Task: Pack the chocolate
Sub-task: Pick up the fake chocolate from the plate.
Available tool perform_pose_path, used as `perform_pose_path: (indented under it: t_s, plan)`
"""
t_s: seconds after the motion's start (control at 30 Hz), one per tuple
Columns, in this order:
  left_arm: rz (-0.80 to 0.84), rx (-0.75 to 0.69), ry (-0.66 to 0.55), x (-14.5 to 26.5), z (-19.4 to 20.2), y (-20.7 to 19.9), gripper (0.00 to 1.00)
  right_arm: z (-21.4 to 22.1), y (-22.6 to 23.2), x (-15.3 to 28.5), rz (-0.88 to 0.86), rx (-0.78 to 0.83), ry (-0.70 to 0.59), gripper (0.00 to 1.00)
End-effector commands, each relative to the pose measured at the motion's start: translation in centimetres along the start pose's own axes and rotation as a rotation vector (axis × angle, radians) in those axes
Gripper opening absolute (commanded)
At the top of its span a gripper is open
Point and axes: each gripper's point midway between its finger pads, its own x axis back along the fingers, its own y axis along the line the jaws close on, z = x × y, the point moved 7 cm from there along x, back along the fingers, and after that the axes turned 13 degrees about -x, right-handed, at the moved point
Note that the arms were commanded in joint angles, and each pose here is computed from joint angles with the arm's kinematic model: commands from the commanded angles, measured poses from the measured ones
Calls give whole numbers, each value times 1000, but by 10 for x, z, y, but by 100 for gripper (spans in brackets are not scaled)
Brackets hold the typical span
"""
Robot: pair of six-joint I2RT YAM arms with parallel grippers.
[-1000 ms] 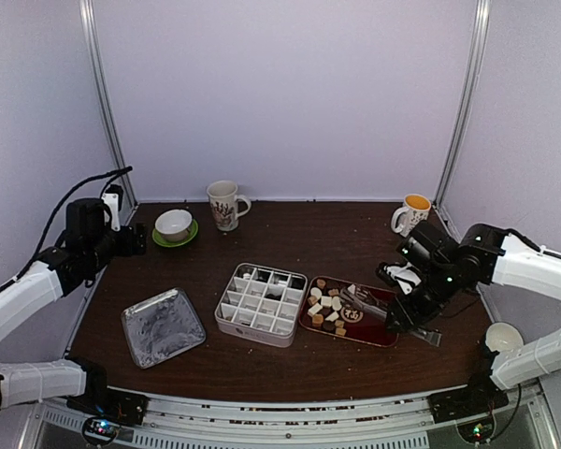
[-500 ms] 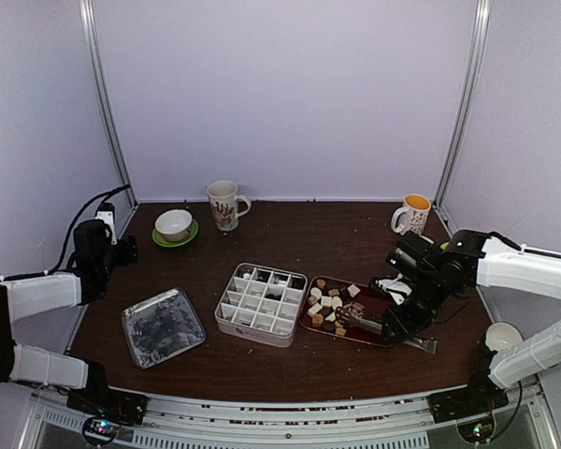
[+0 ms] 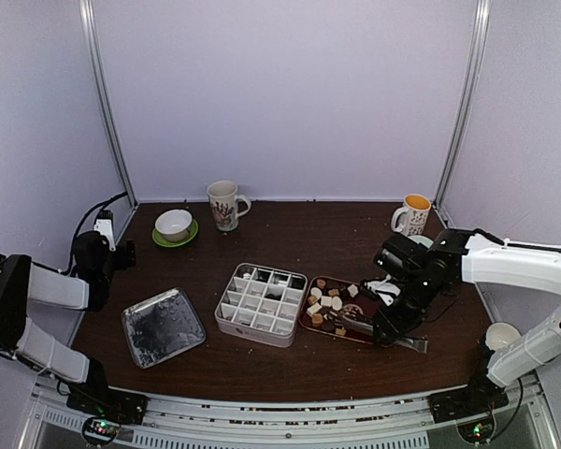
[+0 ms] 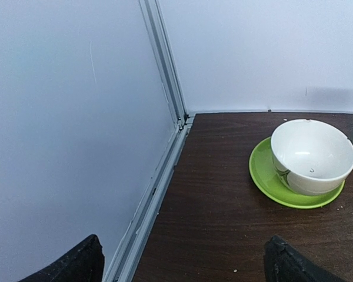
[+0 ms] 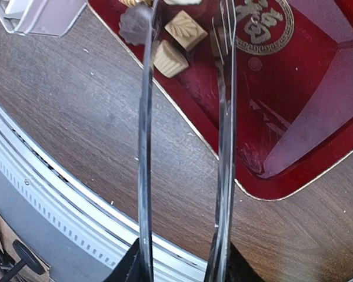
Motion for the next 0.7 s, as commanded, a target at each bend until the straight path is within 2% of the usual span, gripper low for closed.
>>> perform_pose_path:
  t_s: [0.0, 0.07, 0.4, 0.67]
  plan:
    - [21, 12, -127, 3, -10, 0, 98, -11, 12, 8, -28, 37, -36, 38]
    - [25, 6, -165, 5, -10, -2, 98, -14, 13, 6, -14, 36, -33, 38]
    - [33, 4, -160, 5, -9, -3, 98, -31, 21, 5, 28, 31, -69, 28]
    - [33, 4, -161, 5, -9, -3, 98, -35, 31, 36, -20, 43, -178, 25]
